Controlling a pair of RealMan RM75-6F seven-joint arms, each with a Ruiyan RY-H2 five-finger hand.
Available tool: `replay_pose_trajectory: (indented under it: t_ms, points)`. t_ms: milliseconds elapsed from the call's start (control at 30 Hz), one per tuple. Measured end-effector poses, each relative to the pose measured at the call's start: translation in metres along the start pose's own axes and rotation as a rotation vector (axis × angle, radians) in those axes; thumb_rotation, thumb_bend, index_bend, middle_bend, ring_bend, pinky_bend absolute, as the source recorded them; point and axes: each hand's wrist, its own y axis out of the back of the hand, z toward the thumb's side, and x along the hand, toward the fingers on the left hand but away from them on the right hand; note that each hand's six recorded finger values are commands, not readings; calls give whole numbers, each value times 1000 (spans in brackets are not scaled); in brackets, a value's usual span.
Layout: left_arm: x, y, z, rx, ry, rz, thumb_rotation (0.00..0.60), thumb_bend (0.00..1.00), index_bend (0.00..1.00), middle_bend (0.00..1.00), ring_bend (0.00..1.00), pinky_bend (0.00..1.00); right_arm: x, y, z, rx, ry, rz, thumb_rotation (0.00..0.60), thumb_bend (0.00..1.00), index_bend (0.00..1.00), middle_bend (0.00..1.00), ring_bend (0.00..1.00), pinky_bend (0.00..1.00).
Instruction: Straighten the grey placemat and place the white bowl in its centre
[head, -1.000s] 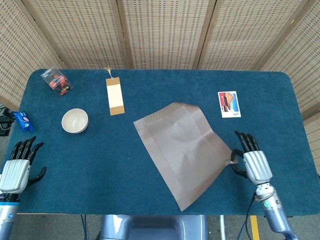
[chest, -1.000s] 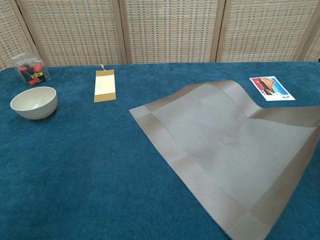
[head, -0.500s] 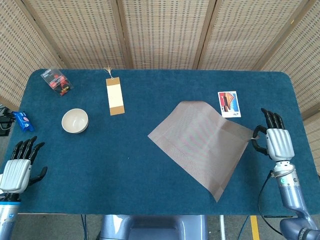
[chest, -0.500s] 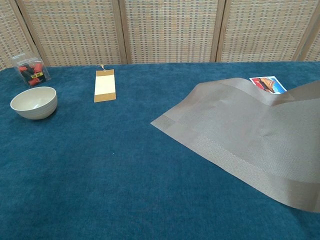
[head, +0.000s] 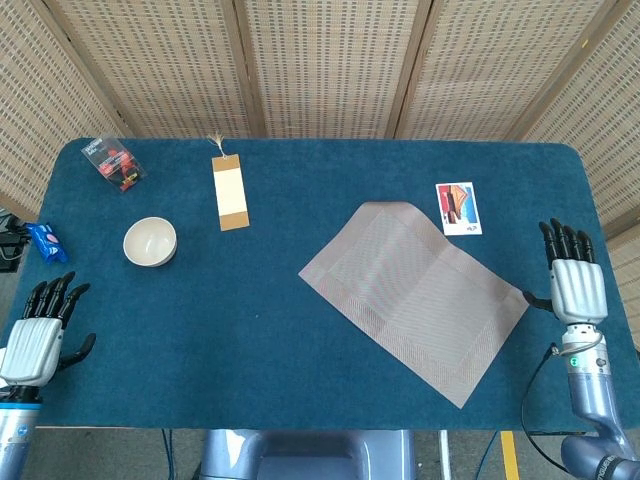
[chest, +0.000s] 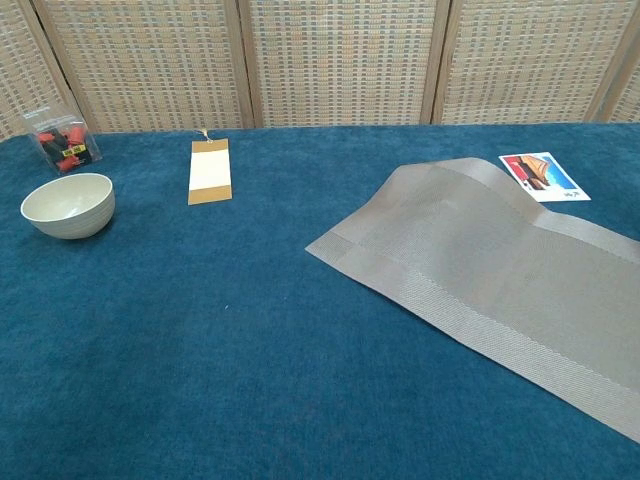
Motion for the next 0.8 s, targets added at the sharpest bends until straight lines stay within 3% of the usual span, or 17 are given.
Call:
replay_pose_trajectory:
  t_ms: [433,633,800]
  points:
    - [18,14,24,32,-61,38,600,176,116,0,0,0,68,37,3,-133,102,-117,600,127,29,0,0,0]
    - [48,25,64,75,-151,50,600,176,102,0,0,0,85,50,8,-176,157,-122,600,126,29,0,0,0]
    - [89,31,114,147,-252,73,600,176,100,0,0,0,89,60,6,-214,171,-115,600,126,30,0,0,0]
